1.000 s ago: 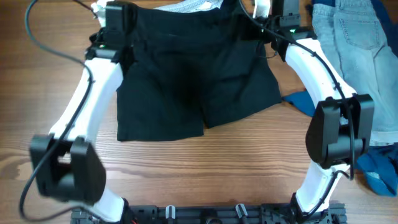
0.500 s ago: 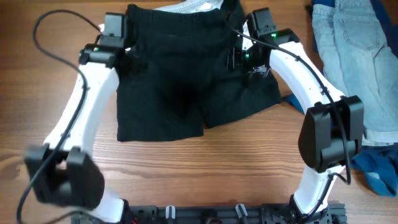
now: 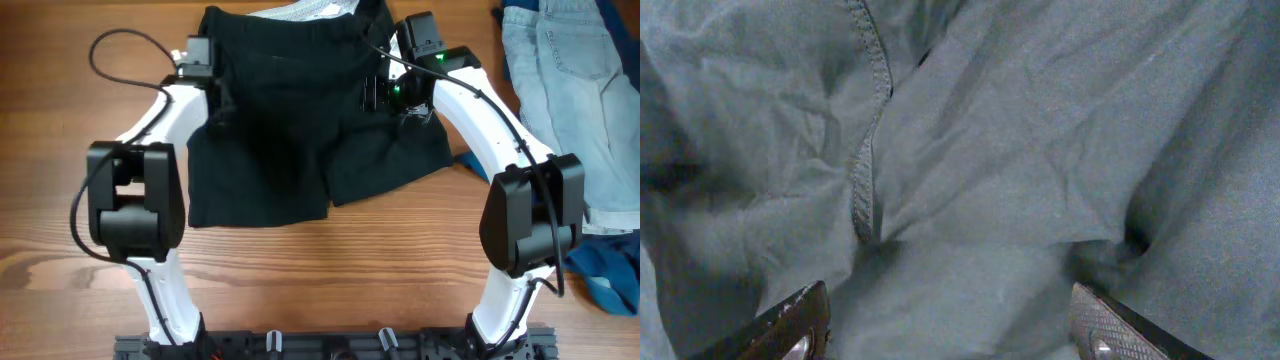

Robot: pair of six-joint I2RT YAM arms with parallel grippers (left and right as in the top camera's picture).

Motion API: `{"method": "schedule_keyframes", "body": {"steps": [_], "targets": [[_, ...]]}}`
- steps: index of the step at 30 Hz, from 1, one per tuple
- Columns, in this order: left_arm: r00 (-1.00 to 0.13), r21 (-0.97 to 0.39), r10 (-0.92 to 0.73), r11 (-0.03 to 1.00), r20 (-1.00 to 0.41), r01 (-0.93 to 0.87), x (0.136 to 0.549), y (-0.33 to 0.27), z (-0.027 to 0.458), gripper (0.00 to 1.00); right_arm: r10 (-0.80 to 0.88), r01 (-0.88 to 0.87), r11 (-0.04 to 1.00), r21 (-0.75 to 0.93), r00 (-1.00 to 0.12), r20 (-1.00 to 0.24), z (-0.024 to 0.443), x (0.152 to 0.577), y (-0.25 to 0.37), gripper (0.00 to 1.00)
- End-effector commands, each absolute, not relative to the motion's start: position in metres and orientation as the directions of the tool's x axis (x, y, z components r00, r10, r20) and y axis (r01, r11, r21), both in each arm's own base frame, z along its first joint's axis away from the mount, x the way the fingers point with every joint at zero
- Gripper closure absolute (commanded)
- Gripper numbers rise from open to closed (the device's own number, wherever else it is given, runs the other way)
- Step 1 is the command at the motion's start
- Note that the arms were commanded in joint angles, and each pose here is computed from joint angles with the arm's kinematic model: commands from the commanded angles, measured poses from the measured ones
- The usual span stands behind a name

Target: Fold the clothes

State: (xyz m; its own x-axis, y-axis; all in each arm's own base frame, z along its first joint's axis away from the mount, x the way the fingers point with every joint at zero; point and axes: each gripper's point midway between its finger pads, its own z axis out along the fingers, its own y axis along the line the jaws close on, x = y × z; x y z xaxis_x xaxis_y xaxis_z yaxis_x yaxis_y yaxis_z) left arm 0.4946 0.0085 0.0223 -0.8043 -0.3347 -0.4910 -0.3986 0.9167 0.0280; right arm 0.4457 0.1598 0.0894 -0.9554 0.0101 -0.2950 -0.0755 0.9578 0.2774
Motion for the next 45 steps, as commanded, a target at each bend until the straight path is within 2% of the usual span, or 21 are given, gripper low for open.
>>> {"method": "schedule_keyframes", "body": {"steps": [1, 3, 7, 13, 15, 16, 23, 25, 29, 31, 37, 38, 39, 40, 42, 43, 45], "targets": [[-0.837, -0.041, -0.323, 0.939, -0.441, -0.34, 0.495, 0.005, 0.01, 0.59, -0.005, -0.095, 0.955, 0.28, -0.953, -0.304, 0.091, 0.445, 0.162, 0.23], [-0.849, -0.035, -0.294, 0.95, -0.44, -0.31, 0.494, 0.0, 0.009, 0.62, -0.006, -0.096, 0.955, 0.28, -0.952, -0.306, 0.092, 0.446, 0.162, 0.23], [-0.878, -0.011, -0.218, 0.972, -0.427, -0.236, 0.492, -0.013, 0.003, 0.63, -0.005, -0.095, 0.955, 0.281, -0.952, -0.305, 0.092, 0.446, 0.163, 0.23], [-0.897, 0.007, -0.226, 0.969, -0.381, -0.247, 0.486, -0.006, -0.02, 0.64, -0.024, -0.11, 0.956, 0.273, -0.953, -0.301, 0.091, 0.444, 0.162, 0.23], [-0.894, 0.005, -0.226, 0.969, -0.386, -0.247, 0.487, -0.006, -0.02, 0.77, -0.024, -0.111, 0.956, 0.273, -0.953, -0.301, 0.091, 0.444, 0.162, 0.23], [-0.894, 0.005, -0.227, 0.969, -0.386, -0.248, 0.487, -0.006, -0.02, 0.96, -0.024, -0.111, 0.956, 0.273, -0.953, -0.301, 0.091, 0.444, 0.162, 0.23], [-0.899, 0.009, -0.225, 0.969, -0.377, -0.247, 0.484, -0.005, -0.018, 0.96, -0.024, -0.111, 0.956, 0.273, -0.953, -0.302, 0.091, 0.444, 0.162, 0.23], [-0.892, 0.014, -0.208, 0.973, -0.401, -0.232, 0.491, -0.002, 0.013, 0.96, -0.025, -0.112, 0.956, 0.273, -0.952, -0.304, 0.091, 0.444, 0.162, 0.23], [-0.8, -0.033, -0.251, 0.96, -0.545, -0.278, 0.505, 0.022, 0.111, 0.96, -0.025, -0.112, 0.955, 0.273, -0.952, -0.304, 0.091, 0.444, 0.162, 0.23], [-0.788, -0.035, -0.281, 0.949, -0.549, -0.314, 0.499, 0.041, 0.122, 0.96, -0.026, -0.113, 0.955, 0.273, -0.952, -0.305, 0.091, 0.444, 0.162, 0.23], [-0.768, -0.009, -0.393, 0.893, -0.506, -0.451, 0.474, 0.121, 0.115, 0.96, -0.03, -0.119, 0.954, 0.275, -0.951, -0.306, 0.091, 0.444, 0.163, 0.23], [-0.76, -0.01, -0.409, 0.883, -0.505, -0.469, 0.471, 0.13, 0.115, 0.78, -0.03, -0.119, 0.954, 0.275, -0.951, -0.306, 0.091, 0.444, 0.163, 0.22], [-0.756, -0.019, -0.419, 0.88, -0.502, -0.475, 0.47, 0.134, 0.115, 0.29, -0.031, -0.119, 0.954, 0.275, -0.951, -0.306, 0.091, 0.444, 0.163, 0.22], [-0.755, -0.044, -0.425, 0.883, -0.499, -0.468, 0.471, 0.13, 0.115, 0.0, -0.06, -0.157, 0.941, 0.301, -0.95, -0.306, 0.093, 0.442, 0.169, 0.22], [-0.725, -0.083, -0.471, 0.861, -0.502, -0.502, 0.47, 0.126, 0.124, 0.0, -0.093, -0.2, 0.918, 0.344, -0.948, -0.303, 0.095, 0.437, 0.18, 0.3], [-0.712, -0.115, -0.482, 0.859, -0.511, -0.499, 0.471, 0.12, 0.133, 0.0, -0.105, -0.21, 0.913, 0.349, -0.949, -0.296, 0.095, 0.434, 0.184, 0.4], [-0.688, -0.216, -0.488, 0.868, -0.537, -0.448, 0.47, 0.101, 0.168, 0.0, -0.132, -0.225, 0.911, 0.346, -0.953, -0.272, 0.093, 0.424, 0.193, 0.77]]}}
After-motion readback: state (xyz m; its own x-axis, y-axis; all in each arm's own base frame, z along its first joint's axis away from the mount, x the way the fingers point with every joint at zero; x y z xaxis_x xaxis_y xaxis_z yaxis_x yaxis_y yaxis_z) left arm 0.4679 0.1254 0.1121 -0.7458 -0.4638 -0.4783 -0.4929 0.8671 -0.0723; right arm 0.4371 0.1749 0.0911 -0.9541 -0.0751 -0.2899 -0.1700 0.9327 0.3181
